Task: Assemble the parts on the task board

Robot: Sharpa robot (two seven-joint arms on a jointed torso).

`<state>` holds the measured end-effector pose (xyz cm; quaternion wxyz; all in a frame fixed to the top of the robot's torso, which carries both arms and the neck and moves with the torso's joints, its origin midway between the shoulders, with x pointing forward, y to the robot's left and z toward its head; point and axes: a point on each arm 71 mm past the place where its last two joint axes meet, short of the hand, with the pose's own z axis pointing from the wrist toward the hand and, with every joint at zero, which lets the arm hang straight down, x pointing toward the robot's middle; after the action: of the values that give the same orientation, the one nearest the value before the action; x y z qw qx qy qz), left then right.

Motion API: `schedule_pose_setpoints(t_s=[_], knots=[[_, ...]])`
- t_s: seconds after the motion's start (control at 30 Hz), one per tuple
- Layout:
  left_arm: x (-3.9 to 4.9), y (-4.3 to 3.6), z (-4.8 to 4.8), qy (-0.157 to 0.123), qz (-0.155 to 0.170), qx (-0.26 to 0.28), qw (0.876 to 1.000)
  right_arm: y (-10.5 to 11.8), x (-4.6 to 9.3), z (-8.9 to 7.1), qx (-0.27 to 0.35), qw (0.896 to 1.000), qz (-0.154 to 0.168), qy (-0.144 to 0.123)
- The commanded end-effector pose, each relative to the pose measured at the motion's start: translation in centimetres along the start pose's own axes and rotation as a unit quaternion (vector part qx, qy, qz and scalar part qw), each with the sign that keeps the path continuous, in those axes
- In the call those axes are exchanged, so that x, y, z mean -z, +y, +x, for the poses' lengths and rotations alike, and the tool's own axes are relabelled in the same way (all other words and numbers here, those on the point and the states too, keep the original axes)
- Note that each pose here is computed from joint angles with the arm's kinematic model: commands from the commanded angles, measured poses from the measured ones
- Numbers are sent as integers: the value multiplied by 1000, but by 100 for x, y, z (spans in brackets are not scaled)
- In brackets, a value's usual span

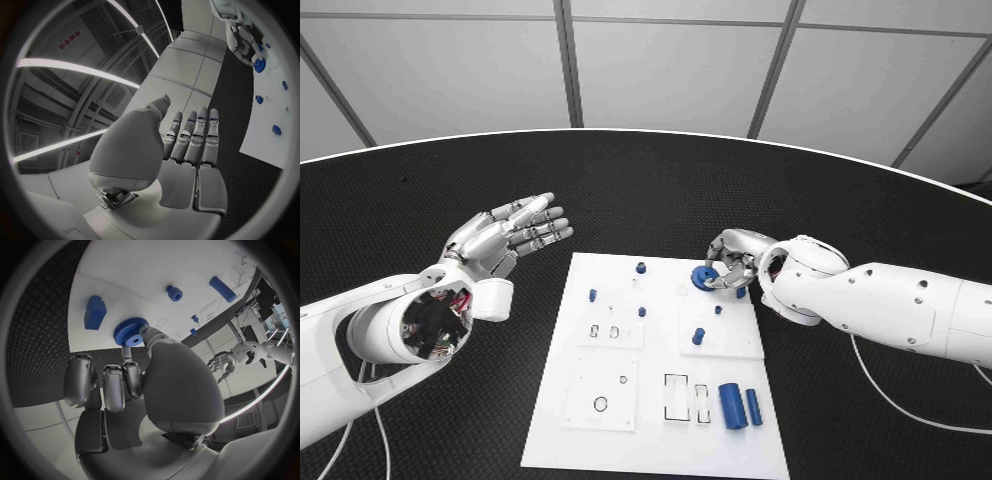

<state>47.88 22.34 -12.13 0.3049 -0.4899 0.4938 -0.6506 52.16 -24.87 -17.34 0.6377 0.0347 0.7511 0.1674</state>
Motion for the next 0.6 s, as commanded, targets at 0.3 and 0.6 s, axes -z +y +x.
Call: schedule_pose_setpoints(t_s=[0.3, 0.6], knots=[[-7, 3, 2, 0, -1, 0, 1000, 97, 43, 9, -6, 1000, -16, -3], [-18, 6, -1, 0, -1, 0, 1000, 219, 110, 10, -11, 999, -34, -8]])
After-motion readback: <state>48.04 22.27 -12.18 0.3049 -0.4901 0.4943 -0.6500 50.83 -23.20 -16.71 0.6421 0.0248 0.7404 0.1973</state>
